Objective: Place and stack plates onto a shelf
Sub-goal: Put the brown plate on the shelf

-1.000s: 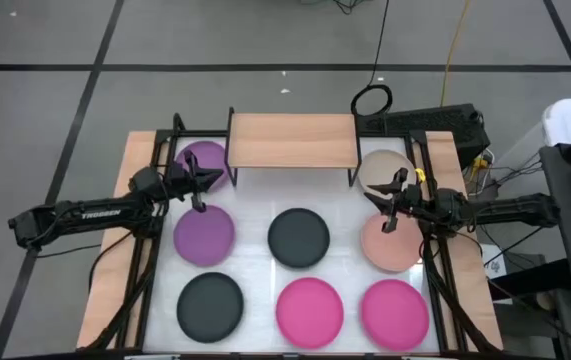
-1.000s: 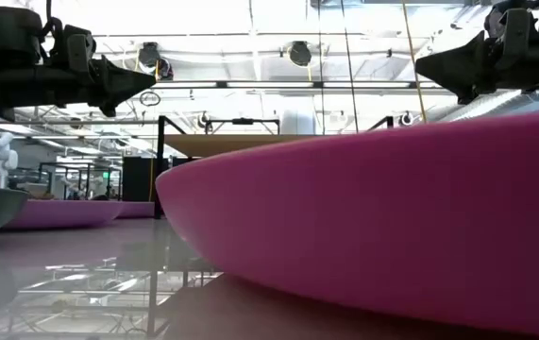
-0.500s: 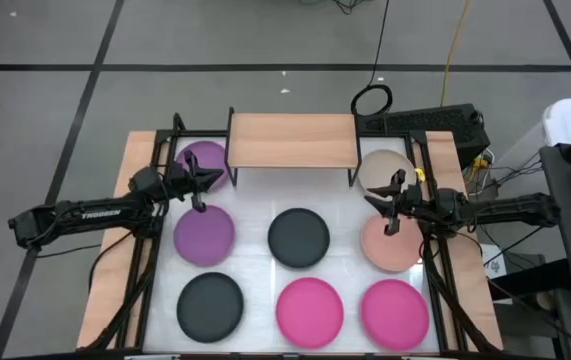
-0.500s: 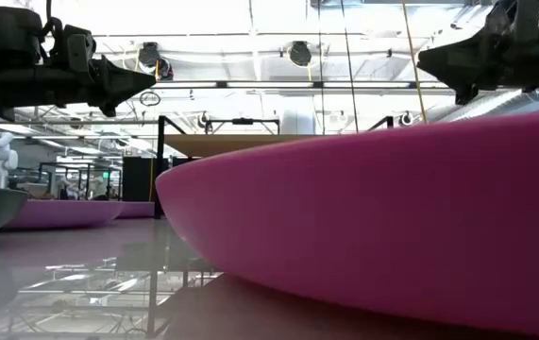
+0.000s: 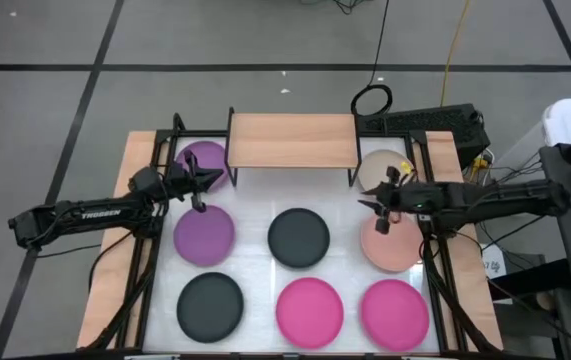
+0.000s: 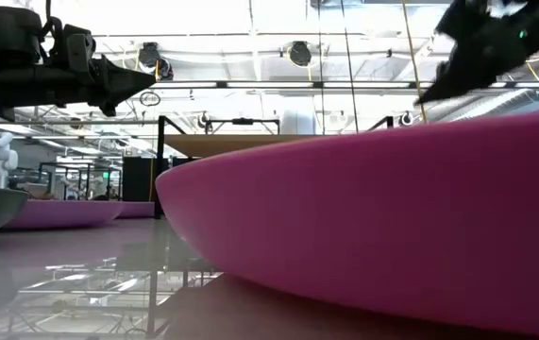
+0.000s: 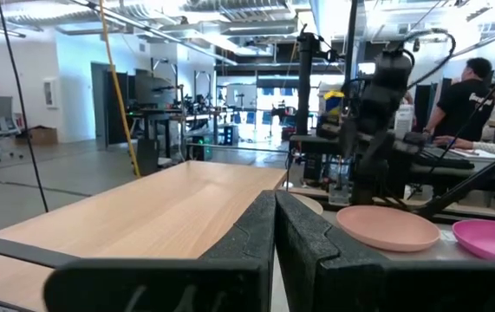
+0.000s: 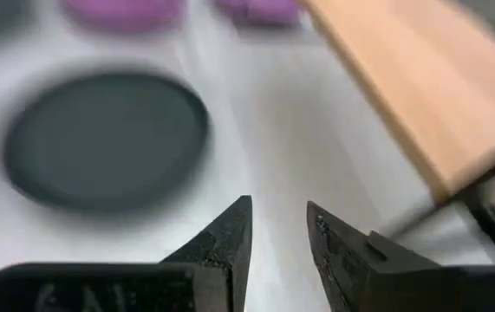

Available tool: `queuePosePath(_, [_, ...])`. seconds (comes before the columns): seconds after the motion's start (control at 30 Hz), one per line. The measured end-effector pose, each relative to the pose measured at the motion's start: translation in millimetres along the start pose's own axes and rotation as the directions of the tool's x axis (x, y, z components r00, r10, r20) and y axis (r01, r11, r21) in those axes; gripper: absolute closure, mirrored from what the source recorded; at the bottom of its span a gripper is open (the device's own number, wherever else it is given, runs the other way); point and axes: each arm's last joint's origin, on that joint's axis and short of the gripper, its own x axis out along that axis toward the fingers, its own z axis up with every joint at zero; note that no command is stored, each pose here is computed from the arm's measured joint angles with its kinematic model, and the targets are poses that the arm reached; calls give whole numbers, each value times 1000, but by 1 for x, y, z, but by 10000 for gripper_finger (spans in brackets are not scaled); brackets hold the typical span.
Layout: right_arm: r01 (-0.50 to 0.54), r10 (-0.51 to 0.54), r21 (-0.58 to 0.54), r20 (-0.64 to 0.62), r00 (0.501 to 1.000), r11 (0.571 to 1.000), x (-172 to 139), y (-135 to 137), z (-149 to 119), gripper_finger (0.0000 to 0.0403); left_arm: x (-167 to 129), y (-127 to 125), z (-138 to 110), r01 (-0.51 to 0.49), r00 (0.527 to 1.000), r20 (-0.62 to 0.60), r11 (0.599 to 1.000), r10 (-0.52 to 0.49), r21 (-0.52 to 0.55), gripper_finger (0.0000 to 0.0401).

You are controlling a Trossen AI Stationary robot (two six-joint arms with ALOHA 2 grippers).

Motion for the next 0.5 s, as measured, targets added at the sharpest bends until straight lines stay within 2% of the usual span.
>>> queuePosePath(0.2, [126, -140, -81, -202, 969, 989, 17, 2, -12, 305, 0, 0, 0, 0, 1000, 0, 1000, 0, 0, 387])
queuePosePath(0.37, [183, -184, -31, -299, 936, 983, 30, 3, -18, 301, 0, 0, 0, 0, 1000, 0, 1000, 0, 0, 387])
queuePosePath(0.5, [234, -222, -17, -392, 893, 972, 39, -2, -26, 277, 0, 0, 0, 0, 1000, 0, 1000, 0, 0, 387])
